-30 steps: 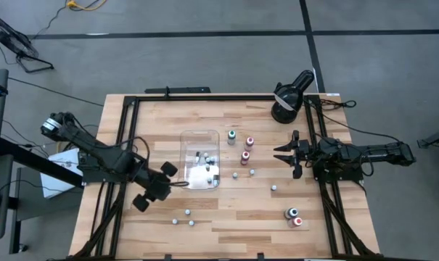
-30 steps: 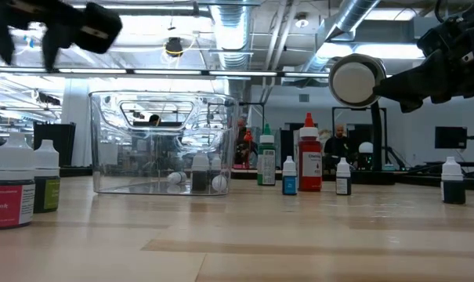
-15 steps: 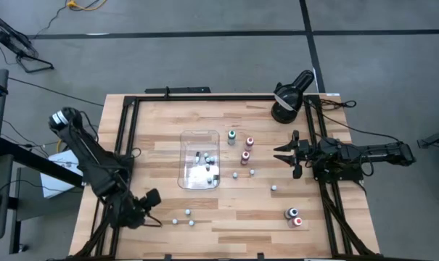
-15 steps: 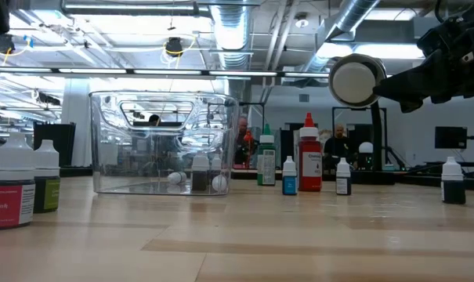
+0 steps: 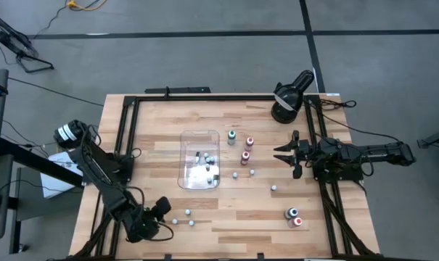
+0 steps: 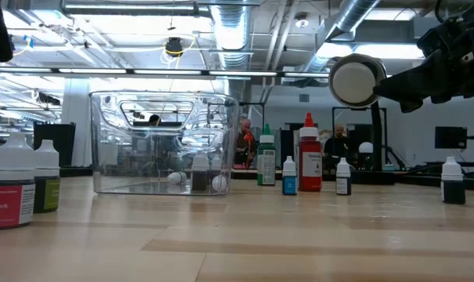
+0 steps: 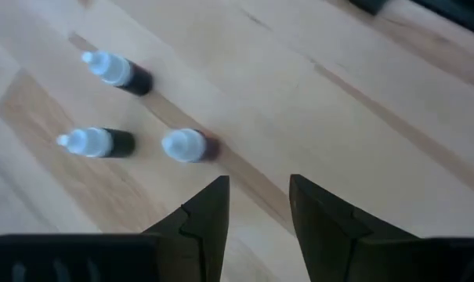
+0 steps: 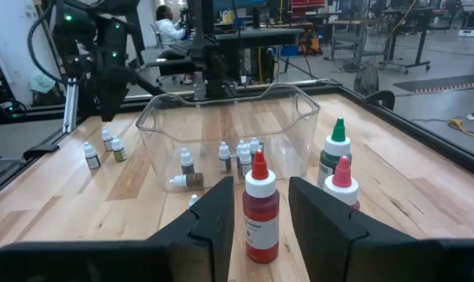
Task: Pick & Place food coloring
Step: Put the small orange food coloring bottle into the transparent bin
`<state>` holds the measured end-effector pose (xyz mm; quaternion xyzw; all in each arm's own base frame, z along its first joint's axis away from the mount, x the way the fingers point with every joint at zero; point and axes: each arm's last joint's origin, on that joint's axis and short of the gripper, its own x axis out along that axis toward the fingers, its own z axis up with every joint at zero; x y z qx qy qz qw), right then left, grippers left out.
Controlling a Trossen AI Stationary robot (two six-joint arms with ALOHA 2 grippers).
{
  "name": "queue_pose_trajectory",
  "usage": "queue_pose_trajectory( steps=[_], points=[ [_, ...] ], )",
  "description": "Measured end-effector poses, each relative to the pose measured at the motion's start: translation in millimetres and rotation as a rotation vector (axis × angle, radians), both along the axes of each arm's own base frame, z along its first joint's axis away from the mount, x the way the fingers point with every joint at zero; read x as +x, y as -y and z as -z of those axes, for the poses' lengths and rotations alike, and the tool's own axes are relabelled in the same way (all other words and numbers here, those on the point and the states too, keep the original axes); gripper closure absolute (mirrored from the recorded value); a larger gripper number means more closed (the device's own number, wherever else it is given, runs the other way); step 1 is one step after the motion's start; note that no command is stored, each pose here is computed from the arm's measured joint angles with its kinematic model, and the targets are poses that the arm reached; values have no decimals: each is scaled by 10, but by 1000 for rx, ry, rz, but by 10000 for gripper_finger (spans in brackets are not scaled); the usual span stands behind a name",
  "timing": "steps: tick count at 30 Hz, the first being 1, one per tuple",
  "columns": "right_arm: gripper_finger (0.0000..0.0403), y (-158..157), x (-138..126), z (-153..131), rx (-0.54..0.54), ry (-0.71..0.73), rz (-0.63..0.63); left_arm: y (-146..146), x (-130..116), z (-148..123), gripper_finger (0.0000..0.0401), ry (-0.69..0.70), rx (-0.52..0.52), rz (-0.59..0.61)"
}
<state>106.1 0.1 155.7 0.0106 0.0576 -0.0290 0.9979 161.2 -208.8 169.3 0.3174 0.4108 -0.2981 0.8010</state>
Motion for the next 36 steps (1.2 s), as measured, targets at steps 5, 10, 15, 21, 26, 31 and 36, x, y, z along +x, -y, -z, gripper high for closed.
queue_pose_trajectory(
  steps=[5,10,15,21,26,31,36],
  points=[
    [290,0,0,0,0,0,0,53,105,-58,273,91,60,-40],
    [290,0,0,0,0,0,0,55,214,-133,273,100,58,-56],
    [290,0,0,0,0,0,0,42,277,-178,273,104,68,-24],
    [290,0,0,-1,0,0,0,13,325,-110,273,30,56,5],
    [290,0,0,-1,0,1,0,23,383,14,273,18,96,-4],
    [290,0,0,1,0,-1,0,22,407,68,273,37,140,-20],
    [290,0,0,2,0,-2,0,32,420,72,273,39,134,7]
  ],
)
